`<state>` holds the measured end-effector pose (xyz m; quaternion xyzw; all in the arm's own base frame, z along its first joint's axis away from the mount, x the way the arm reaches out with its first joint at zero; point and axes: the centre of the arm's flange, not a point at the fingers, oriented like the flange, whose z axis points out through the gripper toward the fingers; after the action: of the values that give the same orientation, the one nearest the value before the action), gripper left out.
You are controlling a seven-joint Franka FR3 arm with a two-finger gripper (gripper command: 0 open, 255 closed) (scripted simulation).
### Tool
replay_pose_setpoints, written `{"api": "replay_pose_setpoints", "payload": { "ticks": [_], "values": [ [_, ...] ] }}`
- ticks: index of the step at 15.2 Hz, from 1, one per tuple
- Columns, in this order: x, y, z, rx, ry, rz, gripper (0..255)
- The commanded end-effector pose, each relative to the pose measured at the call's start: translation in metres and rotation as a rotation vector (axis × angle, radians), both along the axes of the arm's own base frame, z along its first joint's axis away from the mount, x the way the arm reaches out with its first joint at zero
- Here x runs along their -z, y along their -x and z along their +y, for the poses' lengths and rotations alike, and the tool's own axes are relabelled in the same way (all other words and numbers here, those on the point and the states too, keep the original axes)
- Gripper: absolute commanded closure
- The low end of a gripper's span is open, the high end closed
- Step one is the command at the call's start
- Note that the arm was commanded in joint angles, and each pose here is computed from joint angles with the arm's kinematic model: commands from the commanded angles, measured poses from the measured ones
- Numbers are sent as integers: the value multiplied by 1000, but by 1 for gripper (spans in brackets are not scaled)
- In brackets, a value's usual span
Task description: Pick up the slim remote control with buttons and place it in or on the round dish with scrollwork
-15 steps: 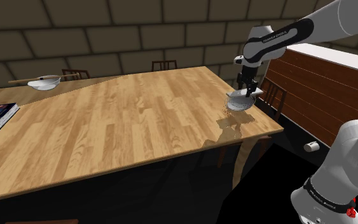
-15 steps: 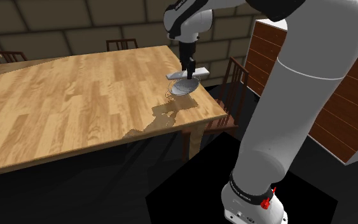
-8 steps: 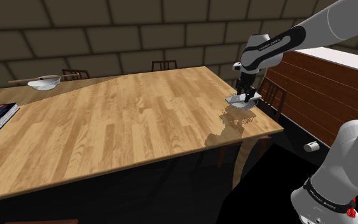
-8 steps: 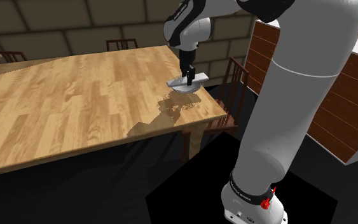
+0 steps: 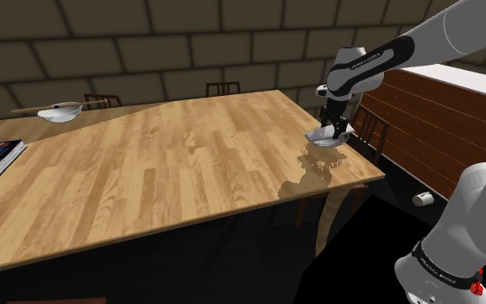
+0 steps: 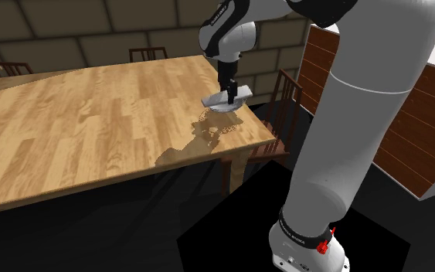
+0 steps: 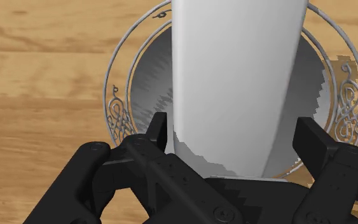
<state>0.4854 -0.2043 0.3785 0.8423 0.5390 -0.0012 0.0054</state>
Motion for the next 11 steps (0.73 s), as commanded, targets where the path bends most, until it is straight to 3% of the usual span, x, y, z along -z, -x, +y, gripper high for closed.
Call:
{"api": "replay_pose_setpoints", "payload": {
  "ticks": [1,4,8,11],
  "values": [
    [0,0,0,0,0,0,0],
    [0,0,0,0,0,0,0],
    [-50,0,1,0,0,0,0],
    [-50,0,1,0,0,0,0]
  ]
}}
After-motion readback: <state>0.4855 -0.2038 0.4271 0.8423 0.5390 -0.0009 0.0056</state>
